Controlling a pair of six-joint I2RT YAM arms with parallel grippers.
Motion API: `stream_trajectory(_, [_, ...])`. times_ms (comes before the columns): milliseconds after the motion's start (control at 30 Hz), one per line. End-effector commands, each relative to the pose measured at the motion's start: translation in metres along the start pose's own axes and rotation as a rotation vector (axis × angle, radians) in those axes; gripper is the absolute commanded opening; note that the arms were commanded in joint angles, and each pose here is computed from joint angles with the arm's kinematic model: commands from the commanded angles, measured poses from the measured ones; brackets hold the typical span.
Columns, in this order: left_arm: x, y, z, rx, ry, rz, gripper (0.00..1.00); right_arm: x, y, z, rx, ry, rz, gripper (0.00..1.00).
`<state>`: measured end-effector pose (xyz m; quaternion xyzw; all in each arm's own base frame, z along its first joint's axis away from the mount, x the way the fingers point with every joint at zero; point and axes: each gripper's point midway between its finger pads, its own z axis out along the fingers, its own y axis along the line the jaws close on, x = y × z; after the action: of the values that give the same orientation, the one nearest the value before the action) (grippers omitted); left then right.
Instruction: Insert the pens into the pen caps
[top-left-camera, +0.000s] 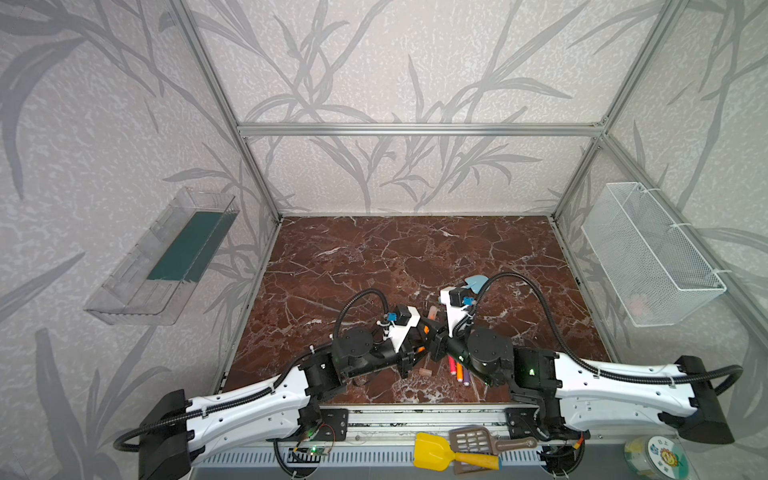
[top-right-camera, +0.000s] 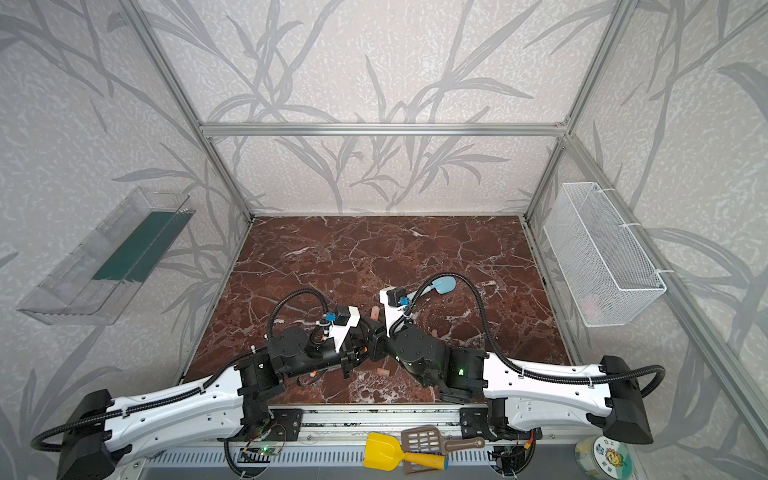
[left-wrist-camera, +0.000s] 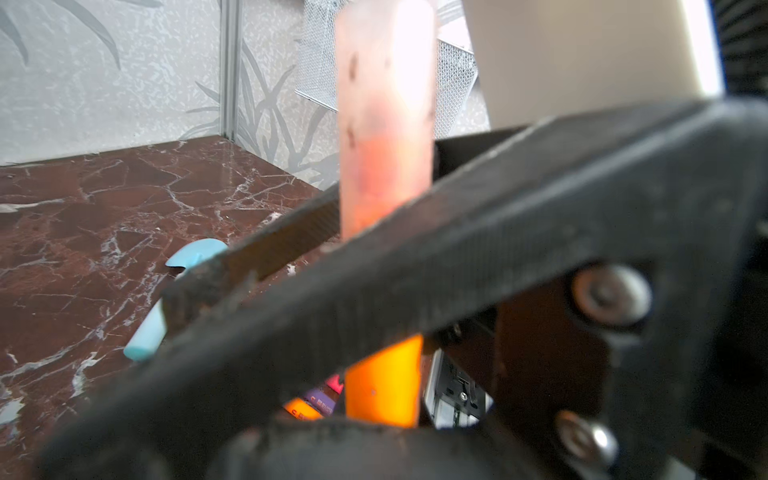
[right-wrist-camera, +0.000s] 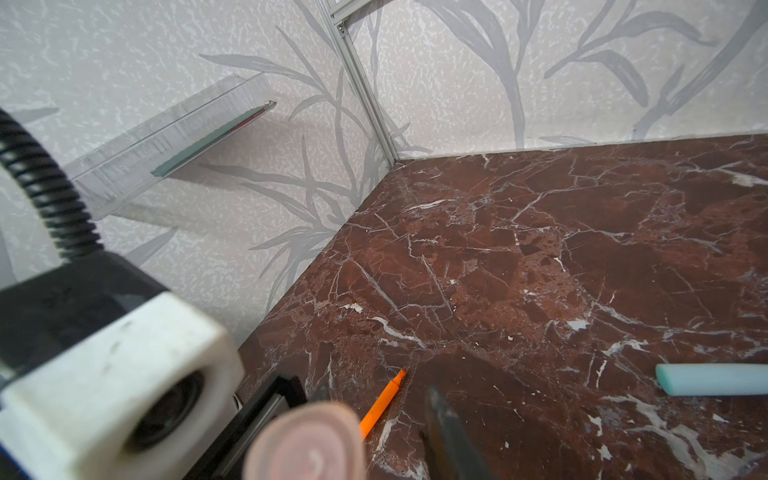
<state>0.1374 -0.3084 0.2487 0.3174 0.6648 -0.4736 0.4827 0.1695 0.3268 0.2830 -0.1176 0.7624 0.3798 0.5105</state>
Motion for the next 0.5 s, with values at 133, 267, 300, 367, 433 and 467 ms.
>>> stream_trajectory(133, [-0.041,0.003,-0.011,-0.049,-0.180,-0.016,0.00,0.024,-0.013,0.007,0.025,0.055,0.001,0.04])
stream_trajectory(267, [-0.031,0.022,-0.013,-0.151,-0.146,-0.054,0.17,0.017,-0.022,0.004,0.074,0.031,-0.020,0.00])
stream_trajectory(300, [-0.023,0.030,-0.014,-0.192,-0.123,-0.069,0.29,0.014,-0.026,0.001,0.094,0.028,-0.037,0.00])
stream_trajectory(367, [-0.004,0.046,-0.019,-0.277,-0.054,-0.095,0.45,0.007,-0.039,-0.005,0.162,0.028,-0.075,0.00])
stream_trajectory(433, [0.016,0.064,-0.029,-0.385,0.025,-0.120,0.58,0.005,-0.055,-0.008,0.227,0.059,-0.112,0.00])
stream_trajectory(467, [0.028,0.075,-0.037,-0.454,0.070,-0.132,0.65,0.005,-0.066,-0.009,0.260,0.095,-0.116,0.00])
